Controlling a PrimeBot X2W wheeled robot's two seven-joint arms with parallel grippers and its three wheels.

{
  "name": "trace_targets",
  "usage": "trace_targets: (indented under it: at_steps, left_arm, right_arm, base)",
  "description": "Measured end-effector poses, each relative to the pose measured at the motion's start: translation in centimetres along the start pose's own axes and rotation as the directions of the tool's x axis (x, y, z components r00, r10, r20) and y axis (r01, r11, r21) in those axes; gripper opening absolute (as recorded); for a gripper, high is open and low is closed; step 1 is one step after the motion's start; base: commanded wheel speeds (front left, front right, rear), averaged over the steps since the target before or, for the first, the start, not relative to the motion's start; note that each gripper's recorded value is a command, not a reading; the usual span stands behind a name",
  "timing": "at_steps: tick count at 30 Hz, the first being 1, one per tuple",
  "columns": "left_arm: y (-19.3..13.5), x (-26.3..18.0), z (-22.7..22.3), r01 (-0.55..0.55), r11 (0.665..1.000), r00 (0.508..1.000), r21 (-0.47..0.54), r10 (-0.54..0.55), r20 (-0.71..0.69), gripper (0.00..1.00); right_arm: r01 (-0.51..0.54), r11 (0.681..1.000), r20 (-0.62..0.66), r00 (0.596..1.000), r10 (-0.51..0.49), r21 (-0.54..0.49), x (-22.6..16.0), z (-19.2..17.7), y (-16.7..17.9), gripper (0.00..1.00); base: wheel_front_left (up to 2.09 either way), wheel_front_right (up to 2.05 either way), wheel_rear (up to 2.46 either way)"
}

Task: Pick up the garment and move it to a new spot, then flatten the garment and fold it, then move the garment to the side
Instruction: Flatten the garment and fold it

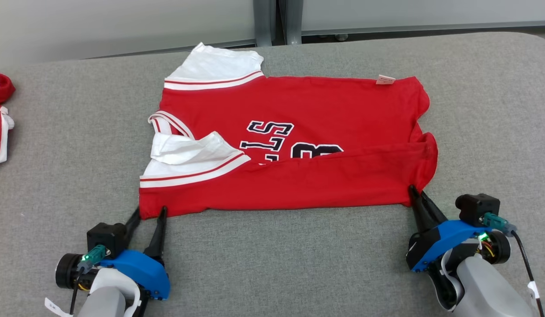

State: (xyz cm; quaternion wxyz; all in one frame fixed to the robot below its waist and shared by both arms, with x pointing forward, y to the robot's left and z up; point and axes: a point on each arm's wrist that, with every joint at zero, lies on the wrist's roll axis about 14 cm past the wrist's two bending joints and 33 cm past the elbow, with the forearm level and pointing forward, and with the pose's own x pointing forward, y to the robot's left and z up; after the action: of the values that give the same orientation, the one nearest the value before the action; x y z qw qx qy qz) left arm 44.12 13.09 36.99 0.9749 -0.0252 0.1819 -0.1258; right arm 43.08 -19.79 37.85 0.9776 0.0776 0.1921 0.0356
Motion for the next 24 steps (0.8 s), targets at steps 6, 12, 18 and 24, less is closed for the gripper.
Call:
trace_targets:
  at_steps: [6,12,18,24]
  left_arm:
    - [-0.3,-1.0,1.3,0.0,1.0,0.999,-0.018,0.001,0.045,0.0]
    - [0.0,-3.9,1.8,-0.031,0.998,0.995,-0.052,0.036,0.093,0.0]
    - [-0.3,-8.2,-0.3,-0.067,0.994,0.994,-0.082,0.074,0.085,0.0]
    - [0.1,-11.9,-1.9,-0.125,0.984,0.987,-0.128,0.136,0.083,0.0]
  right_arm:
    - [-0.011,1.0,0.038,0.999,0.01,0.015,-0.8,0.8,0.6,0.0]
    - [-0.026,0.999,0.055,0.998,0.024,0.041,-3.1,0.1,1.4,0.0]
    - [-0.048,0.997,0.046,0.998,0.045,0.063,-6.2,-1.7,2.4,0.0]
    - [-0.069,0.995,0.027,0.997,0.067,0.074,-8.8,-3.3,3.0,0.0]
  base:
    - [0.0,0.0,0.0]
    - [0.0,0.0,0.0]
    - [0.0,0.0,0.0]
    - [0.0,0.0,0.0]
